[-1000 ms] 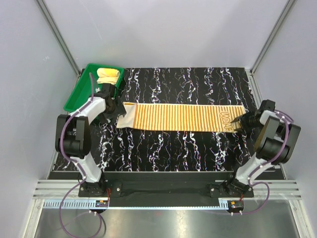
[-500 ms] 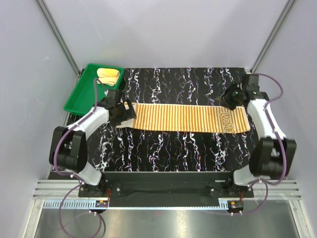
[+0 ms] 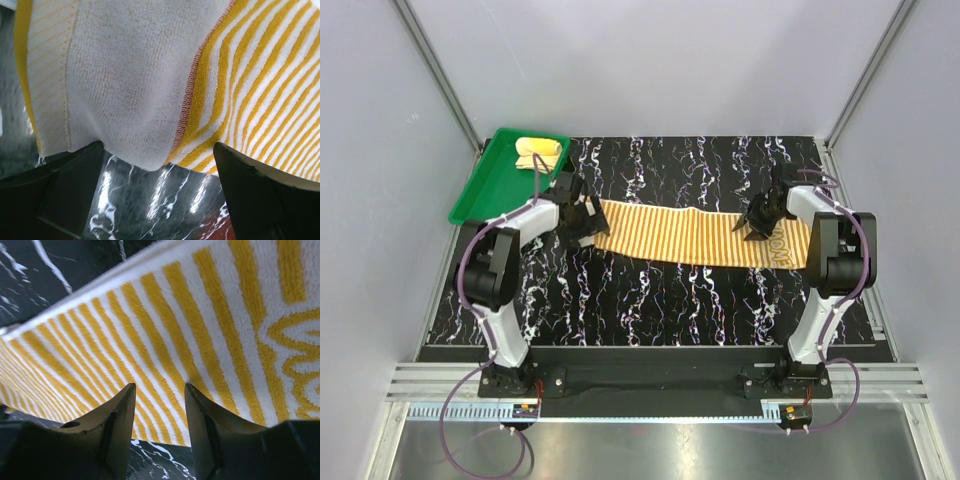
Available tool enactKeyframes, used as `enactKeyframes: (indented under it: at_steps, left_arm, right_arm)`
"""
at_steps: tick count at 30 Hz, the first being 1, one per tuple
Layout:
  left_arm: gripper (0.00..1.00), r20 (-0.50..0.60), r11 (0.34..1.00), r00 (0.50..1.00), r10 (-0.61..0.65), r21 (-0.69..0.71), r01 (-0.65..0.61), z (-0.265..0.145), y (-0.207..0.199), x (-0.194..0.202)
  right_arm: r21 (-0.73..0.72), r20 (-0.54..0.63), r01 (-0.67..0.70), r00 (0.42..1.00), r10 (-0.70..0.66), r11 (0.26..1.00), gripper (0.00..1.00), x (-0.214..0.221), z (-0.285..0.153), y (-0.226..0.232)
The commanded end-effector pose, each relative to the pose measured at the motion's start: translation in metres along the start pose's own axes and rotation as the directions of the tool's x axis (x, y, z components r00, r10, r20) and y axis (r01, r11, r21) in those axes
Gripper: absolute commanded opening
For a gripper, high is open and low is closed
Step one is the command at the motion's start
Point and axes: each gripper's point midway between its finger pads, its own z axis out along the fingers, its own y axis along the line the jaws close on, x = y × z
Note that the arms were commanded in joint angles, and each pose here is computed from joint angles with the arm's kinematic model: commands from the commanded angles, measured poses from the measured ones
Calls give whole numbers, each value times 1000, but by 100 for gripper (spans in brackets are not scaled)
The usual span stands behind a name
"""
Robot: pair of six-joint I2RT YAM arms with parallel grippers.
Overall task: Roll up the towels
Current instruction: Fold the towel
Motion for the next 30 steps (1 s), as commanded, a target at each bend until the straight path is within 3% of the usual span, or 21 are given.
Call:
enactKeyframes:
  at_steps: [1,5,11,15,19,23,27,30]
  left_arm:
    - [99,57,999,998,37,8,-37,13,-20,-36]
    - [99,50,996,996,76,-43,-74,34,-26,-62]
    - [99,75,996,995,59,-75,-53,18,-23,-74]
    - [99,75,988,997,24,-155,-12,7,17,-48]
    - [99,73,992,997,-15,-123,24,-11,36,-20]
    - [99,130,1000,992,-5,-15,7,-58,20,-15]
    - [99,148,994,986,74,66,-85,-106,1,-14]
    - [99,157,981,974,161,82,-175,-131,-2,-12]
  right_arm:
    - [50,-23,8,1000,-7,999,51,20,14,-19]
    - [76,-77,4,997,2,997,52,60,22,-32]
    - [72,-33,26,999,-24,997,54,61,-3,-28]
    - [101,81,58,994,-66,993,57,28,-38,-14]
    - [142,172,56,982,-80,988,59,14,-77,-13]
    - [133,326,-43,945,-2,990,74,16,-129,-22]
    - [94,377,-288,896,233,953,77,32,-150,-73]
    - [81,408,-390,853,327,917,77,43,-158,-94]
